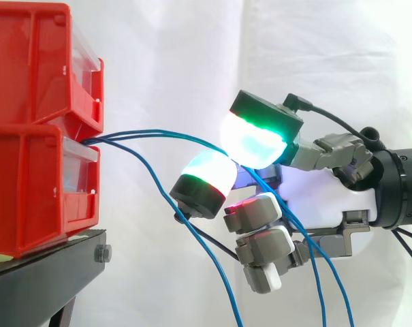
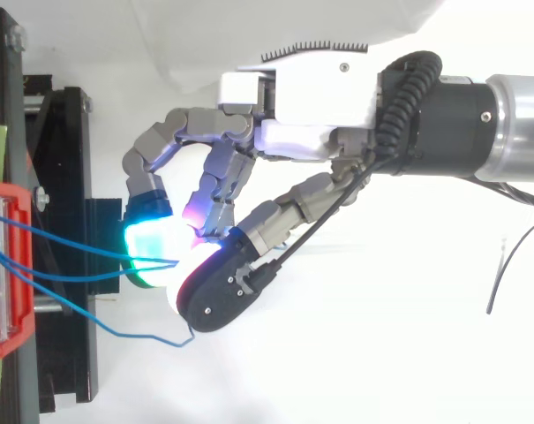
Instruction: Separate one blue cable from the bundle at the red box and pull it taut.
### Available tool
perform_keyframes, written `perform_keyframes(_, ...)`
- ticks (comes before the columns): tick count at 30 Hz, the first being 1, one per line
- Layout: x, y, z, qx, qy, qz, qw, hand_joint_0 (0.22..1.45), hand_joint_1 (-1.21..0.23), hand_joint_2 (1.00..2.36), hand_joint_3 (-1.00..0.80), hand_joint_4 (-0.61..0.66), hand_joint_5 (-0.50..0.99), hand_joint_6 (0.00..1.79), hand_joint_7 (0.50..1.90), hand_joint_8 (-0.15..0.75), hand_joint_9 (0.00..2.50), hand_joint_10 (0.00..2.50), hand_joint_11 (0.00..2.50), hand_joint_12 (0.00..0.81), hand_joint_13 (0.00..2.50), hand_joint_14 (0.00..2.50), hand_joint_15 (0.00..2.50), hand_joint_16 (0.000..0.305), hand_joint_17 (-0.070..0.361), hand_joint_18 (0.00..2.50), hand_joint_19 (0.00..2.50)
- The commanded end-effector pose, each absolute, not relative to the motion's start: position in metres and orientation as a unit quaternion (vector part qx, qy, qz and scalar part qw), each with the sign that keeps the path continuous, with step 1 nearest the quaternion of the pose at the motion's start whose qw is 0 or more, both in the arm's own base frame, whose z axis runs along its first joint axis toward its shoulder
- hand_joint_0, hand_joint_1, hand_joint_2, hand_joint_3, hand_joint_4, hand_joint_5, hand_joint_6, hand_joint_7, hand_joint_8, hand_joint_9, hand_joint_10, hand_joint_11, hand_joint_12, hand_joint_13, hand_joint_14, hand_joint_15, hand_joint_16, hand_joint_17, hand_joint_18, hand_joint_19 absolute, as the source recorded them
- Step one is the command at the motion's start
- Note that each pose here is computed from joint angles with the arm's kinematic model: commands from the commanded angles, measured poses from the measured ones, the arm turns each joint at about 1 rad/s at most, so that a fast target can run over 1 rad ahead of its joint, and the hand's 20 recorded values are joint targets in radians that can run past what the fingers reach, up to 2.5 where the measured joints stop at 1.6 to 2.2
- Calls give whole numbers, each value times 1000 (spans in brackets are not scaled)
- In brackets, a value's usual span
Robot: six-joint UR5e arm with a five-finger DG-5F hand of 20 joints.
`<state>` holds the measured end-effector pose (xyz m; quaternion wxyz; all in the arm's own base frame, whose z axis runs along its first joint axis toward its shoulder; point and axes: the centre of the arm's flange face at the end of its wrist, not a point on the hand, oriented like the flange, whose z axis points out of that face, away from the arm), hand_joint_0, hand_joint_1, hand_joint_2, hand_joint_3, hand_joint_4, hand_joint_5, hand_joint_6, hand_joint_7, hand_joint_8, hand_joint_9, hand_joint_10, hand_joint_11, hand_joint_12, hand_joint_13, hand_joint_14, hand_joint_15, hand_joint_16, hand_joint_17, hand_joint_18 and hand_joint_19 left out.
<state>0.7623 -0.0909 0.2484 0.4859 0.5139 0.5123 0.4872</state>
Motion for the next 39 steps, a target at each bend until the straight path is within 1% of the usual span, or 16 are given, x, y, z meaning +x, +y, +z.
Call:
perform_keyframes(1,762,-91,249,514,512,488,486,607,-667,1010,-360,31,-180,856,1114,278,1152,29,1190,350,1151,33,1161,54,122,799,968)
perform_keyframes(2,762,-91,249,514,512,487,486,600,-610,1011,-352,40,-177,847,1084,280,1150,28,1188,354,1154,31,1168,54,122,797,988)
perform_keyframes(4,762,-91,248,514,513,487,486,599,-584,1010,-355,48,-174,835,1091,285,1152,29,1165,349,1152,31,1172,54,122,795,989)
perform_keyframes(6,762,-91,248,514,513,487,486,603,-525,1011,-356,55,-167,819,1056,279,1155,29,1175,352,1149,32,1174,54,121,793,1000)
perform_keyframes(10,762,-91,248,514,513,487,486,606,-504,1011,-354,53,-152,784,1104,281,1158,28,1186,352,1150,31,1164,54,121,790,1003)
perform_keyframes(14,762,-91,249,514,512,487,486,607,-501,1011,-350,58,-149,780,1106,282,1166,29,1182,352,1150,31,1165,54,122,794,1001)
perform_keyframes(16,762,-91,248,514,513,487,486,607,-520,1012,-342,64,-148,778,1098,283,1167,29,1189,348,1149,32,1167,54,122,794,989)
perform_keyframes(19,762,-91,248,514,513,487,486,597,-637,1011,-341,65,-147,775,1109,286,1163,29,1183,349,1148,31,1162,54,122,798,991)
perform_keyframes(20,762,-91,249,514,512,487,486,599,-711,1010,-350,63,-152,779,1129,287,1158,28,1183,354,1149,31,1153,54,123,799,981)
perform_keyframes(25,762,-91,249,514,512,487,486,604,-753,1010,-356,64,-164,811,1128,283,1148,28,1186,354,1146,32,1160,54,122,795,971)
perform_keyframes(27,762,-91,249,514,512,487,486,602,-716,1009,-376,64,-165,828,1106,283,1155,30,1198,349,1147,32,1155,54,121,797,978)
perform_keyframes(29,762,-91,249,514,512,487,486,570,-648,1000,-500,74,-162,830,1104,295,1174,29,1203,355,1150,31,1164,55,124,805,972)
perform_keyframes(32,762,-91,248,514,513,487,486,511,-599,1000,-500,87,-160,833,1084,308,1181,26,1195,387,1169,30,1145,59,132,836,963)
perform_keyframes(35,762,-91,248,514,513,487,486,492,-560,1000,-500,92,-158,832,1075,317,1190,25,1181,392,1178,29,1144,61,137,851,956)
perform_keyframes(37,762,-91,249,513,512,488,487,509,-544,1000,-500,86,-158,830,1082,306,1186,27,1174,380,1171,30,1145,59,133,839,963)
perform_keyframes(39,763,-91,249,513,511,488,487,569,-560,1000,-500,70,-157,827,1100,295,1183,27,1194,356,1158,32,1164,55,125,812,974)
